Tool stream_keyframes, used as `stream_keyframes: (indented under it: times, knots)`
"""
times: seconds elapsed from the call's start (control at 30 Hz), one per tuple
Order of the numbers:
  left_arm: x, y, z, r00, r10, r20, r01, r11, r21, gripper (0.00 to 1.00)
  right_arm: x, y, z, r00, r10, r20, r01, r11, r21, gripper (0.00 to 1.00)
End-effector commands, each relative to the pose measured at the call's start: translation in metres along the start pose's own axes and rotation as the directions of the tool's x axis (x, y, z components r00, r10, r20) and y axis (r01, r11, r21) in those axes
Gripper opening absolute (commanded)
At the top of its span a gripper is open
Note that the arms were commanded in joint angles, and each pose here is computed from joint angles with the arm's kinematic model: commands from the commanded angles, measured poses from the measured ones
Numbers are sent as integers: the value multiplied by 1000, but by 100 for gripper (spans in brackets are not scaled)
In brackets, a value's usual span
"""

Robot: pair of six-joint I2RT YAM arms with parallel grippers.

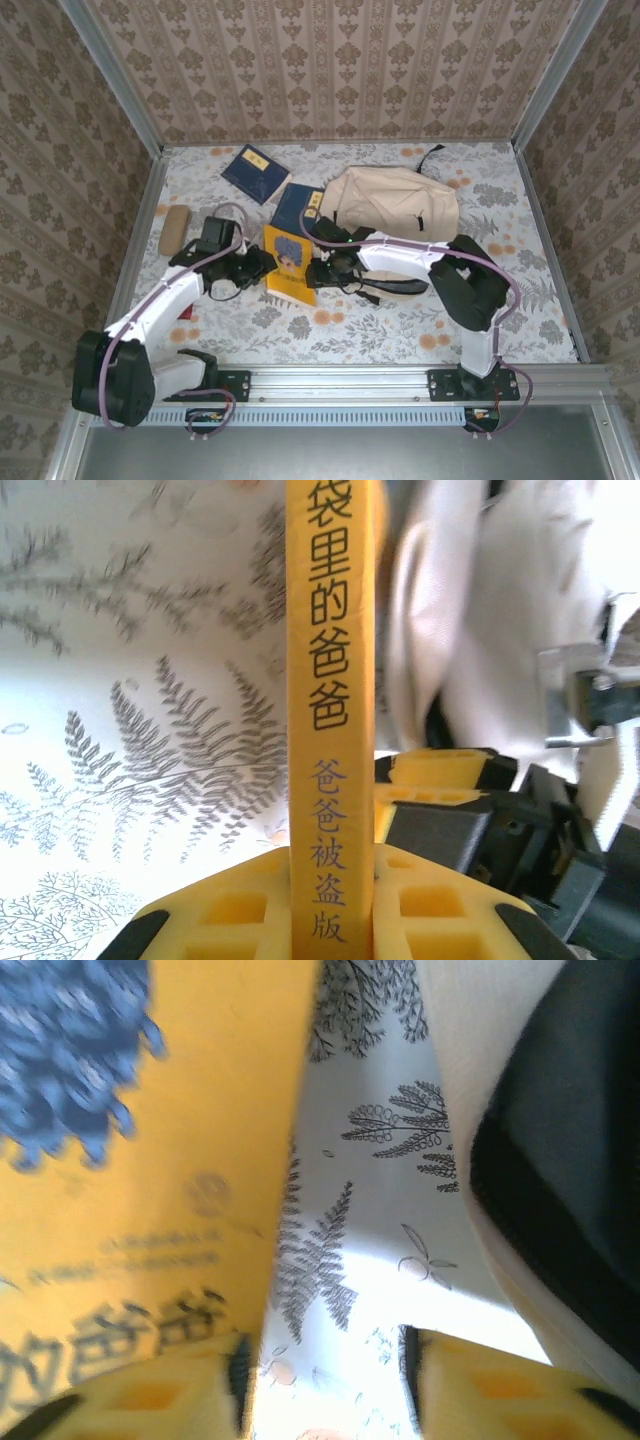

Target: Pack books, pencil case, and school supplies into a backpack

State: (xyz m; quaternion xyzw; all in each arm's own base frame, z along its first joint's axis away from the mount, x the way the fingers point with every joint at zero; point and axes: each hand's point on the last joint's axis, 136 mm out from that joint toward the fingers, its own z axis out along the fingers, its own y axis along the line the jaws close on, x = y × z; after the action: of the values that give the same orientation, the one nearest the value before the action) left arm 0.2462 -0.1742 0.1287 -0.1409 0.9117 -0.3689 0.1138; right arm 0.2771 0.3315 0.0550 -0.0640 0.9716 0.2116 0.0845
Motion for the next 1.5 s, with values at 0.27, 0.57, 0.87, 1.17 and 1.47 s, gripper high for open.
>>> stream_keyframes:
  times: [0.27,0.57,0.87,1.17,1.47]
  knots:
    - [-45,-144,-63,965,179,192,-239,900,365,11,-87,14,-145,944,115,310,50,877,-479,93]
    - [-47,-228,-78,954,229,194,-300,749,591,11,-125,5,-180,934,246,258,4,716,-698,100]
    - [-49,-239,-72,963,223,152,-268,713,649,11,-141,31,-211,946,256,199,32,536,-843,97]
    - [-54,-212,-57,970,198,144,-245,771,588,10,-137,38,-224,950,242,200,47,520,-853,80]
    - [-60,-188,-54,973,180,147,-231,813,534,12,-134,20,-216,932,314,183,-35,577,-816,35]
